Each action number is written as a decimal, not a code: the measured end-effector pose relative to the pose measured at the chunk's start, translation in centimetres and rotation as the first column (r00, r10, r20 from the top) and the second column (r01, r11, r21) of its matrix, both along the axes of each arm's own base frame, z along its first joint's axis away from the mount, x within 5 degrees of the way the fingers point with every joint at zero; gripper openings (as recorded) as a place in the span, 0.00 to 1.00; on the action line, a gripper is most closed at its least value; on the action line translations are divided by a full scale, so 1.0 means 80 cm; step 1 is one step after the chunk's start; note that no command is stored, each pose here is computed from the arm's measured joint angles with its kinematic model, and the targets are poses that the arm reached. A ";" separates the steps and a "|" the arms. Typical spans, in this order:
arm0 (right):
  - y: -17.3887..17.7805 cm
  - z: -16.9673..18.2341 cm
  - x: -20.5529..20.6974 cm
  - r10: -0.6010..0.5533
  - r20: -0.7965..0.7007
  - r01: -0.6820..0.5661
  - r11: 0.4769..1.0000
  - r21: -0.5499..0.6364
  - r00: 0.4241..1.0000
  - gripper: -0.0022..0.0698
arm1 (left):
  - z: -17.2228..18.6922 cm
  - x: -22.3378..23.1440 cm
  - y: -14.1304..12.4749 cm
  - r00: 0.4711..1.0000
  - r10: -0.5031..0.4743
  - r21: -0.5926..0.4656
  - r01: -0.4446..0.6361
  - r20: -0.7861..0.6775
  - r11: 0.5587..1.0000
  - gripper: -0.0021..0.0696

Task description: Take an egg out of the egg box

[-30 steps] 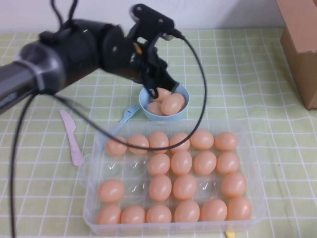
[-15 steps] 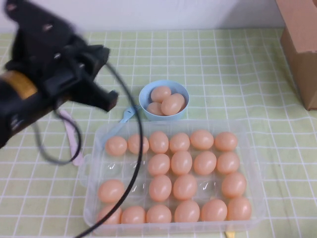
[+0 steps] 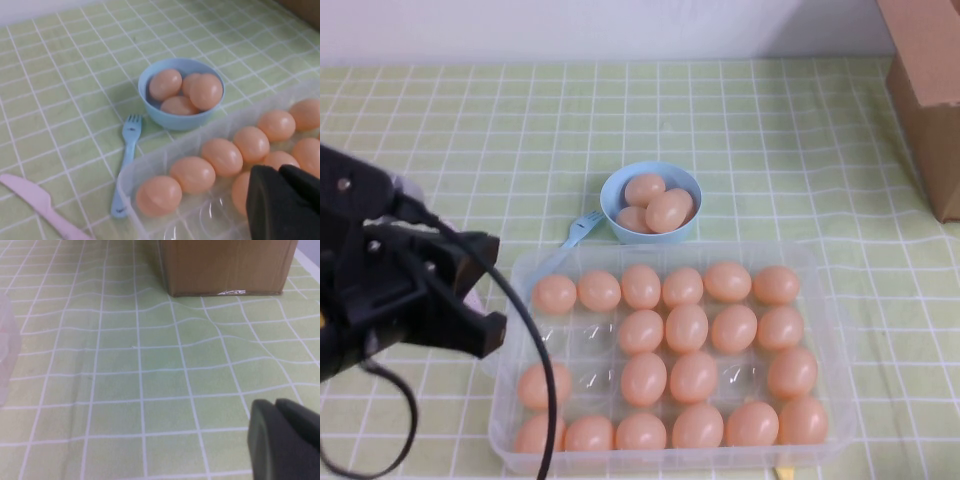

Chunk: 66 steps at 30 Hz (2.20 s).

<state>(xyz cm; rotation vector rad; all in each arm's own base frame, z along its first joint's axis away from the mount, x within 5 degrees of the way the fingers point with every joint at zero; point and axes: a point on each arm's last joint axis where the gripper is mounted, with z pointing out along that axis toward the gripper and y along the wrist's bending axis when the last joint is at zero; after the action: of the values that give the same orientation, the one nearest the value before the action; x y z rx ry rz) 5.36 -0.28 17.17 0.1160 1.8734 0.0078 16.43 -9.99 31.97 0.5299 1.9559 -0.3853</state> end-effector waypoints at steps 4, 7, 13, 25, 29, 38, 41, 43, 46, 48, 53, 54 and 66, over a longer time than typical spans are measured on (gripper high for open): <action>0.000 0.000 0.000 0.000 0.000 0.000 1.000 0.000 1.000 0.01 | 0.007 -0.020 0.013 1.000 -0.010 0.046 0.010 0.003 0.999 0.03; 0.000 0.000 0.000 0.000 0.000 0.000 1.000 0.000 1.000 0.01 | 0.018 -0.043 0.029 0.999 -0.010 0.068 0.007 0.041 0.998 0.03; 0.000 0.000 0.000 0.000 0.000 0.000 1.000 0.000 1.000 0.01 | 0.003 -0.075 0.055 0.983 0.012 0.075 -0.026 0.184 0.997 0.03; 0.000 0.000 0.000 0.000 -0.001 0.000 1.000 0.000 1.000 0.01 | -0.116 -0.132 0.106 0.862 0.307 -0.192 -0.248 0.404 0.949 0.02; 0.000 0.000 0.000 0.000 -0.003 0.000 1.000 0.000 1.000 0.01 | -0.145 -0.136 0.114 0.842 0.410 -0.220 -0.352 0.350 0.910 0.02; 0.000 0.000 0.000 0.000 -0.003 0.000 1.000 0.000 1.000 0.01 | -0.179 -0.138 0.121 0.870 0.446 -0.024 -0.451 0.208 0.892 0.02; 0.000 0.000 0.000 0.000 -0.003 0.000 1.000 0.000 1.000 0.01 | -0.184 -0.139 0.121 0.884 0.427 0.034 -0.441 0.189 0.897 0.02; 0.000 0.000 0.000 0.000 -0.003 0.000 1.000 0.000 1.000 0.01 | -0.184 -0.139 0.121 0.886 0.422 0.045 -0.438 0.190 0.898 0.02; 0.000 0.000 0.000 0.000 -0.003 0.000 1.000 0.000 1.000 0.01 | -0.184 -0.140 0.120 0.888 0.426 0.017 -0.436 0.174 0.900 0.02; 0.000 0.000 0.000 0.000 -0.003 0.000 1.000 0.000 1.000 0.01 | -0.184 -0.140 0.119 0.889 0.428 0.000 -0.434 0.164 0.901 0.02; 0.000 -0.001 0.000 0.000 -0.005 0.000 1.000 0.000 1.000 0.01 | -0.184 -0.140 0.118 0.889 0.430 -0.016 -0.433 0.155 0.901 0.02; 0.000 -0.001 0.000 0.000 -0.005 0.000 1.000 0.000 1.000 0.01 | -0.184 -0.140 0.118 0.889 0.430 -0.016 -0.433 0.155 0.901 0.02; 0.000 -0.001 0.000 0.000 -0.005 0.000 1.000 0.000 1.000 0.01 | -0.185 -0.140 0.118 0.890 0.430 -0.018 -0.433 0.152 0.901 0.02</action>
<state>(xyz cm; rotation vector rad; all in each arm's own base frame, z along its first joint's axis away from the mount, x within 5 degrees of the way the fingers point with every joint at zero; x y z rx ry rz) 5.34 -0.28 17.12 0.1162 1.8780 0.0078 5.25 -0.55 17.21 0.1162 1.8629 -0.0429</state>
